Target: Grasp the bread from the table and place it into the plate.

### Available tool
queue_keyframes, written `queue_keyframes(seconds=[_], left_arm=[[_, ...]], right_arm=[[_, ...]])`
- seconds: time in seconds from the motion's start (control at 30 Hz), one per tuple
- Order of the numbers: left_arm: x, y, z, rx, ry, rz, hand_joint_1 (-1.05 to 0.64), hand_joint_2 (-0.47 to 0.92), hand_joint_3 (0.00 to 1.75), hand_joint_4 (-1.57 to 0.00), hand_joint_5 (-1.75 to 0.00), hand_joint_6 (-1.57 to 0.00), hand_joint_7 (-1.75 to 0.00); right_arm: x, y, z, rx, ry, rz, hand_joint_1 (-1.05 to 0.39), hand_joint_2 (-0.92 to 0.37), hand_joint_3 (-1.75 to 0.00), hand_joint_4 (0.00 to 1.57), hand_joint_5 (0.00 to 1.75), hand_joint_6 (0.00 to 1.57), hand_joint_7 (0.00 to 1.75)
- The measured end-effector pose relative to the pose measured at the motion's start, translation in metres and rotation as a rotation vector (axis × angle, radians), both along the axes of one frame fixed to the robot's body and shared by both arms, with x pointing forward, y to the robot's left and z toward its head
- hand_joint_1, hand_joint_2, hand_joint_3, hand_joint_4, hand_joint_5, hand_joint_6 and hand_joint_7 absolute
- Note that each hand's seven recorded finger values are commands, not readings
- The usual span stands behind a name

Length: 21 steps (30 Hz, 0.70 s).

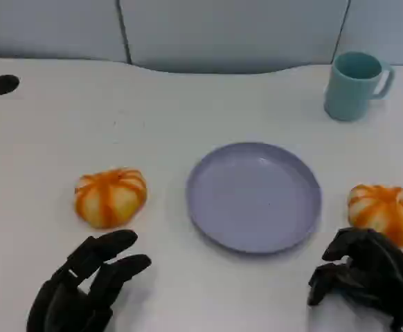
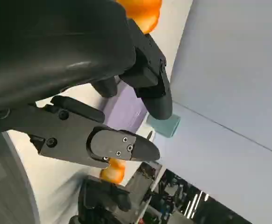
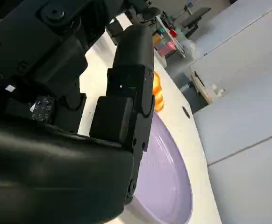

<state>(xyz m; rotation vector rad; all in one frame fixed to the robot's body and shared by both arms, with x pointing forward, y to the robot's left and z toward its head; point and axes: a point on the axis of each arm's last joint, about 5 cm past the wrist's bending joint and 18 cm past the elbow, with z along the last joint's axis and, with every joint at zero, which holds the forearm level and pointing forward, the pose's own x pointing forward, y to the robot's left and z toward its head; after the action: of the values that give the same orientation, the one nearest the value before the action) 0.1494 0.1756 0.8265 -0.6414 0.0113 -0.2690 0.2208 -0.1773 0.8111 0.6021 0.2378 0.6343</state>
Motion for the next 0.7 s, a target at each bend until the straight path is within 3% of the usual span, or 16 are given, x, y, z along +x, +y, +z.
queue_keyframes(seconds=[0.7], left_arm=[[0.0000,0.0001,0.0000,0.001,0.000,-0.001,-0.39,0.92,0.18,-0.52,-1.32,-0.55,-0.74]], right_arm=[[-0.0001,-0.0001,-0.0003,0.000,-0.004,0.002,-1.05,-0.45,0.00,1.57,0.47,1.57,0.21]])
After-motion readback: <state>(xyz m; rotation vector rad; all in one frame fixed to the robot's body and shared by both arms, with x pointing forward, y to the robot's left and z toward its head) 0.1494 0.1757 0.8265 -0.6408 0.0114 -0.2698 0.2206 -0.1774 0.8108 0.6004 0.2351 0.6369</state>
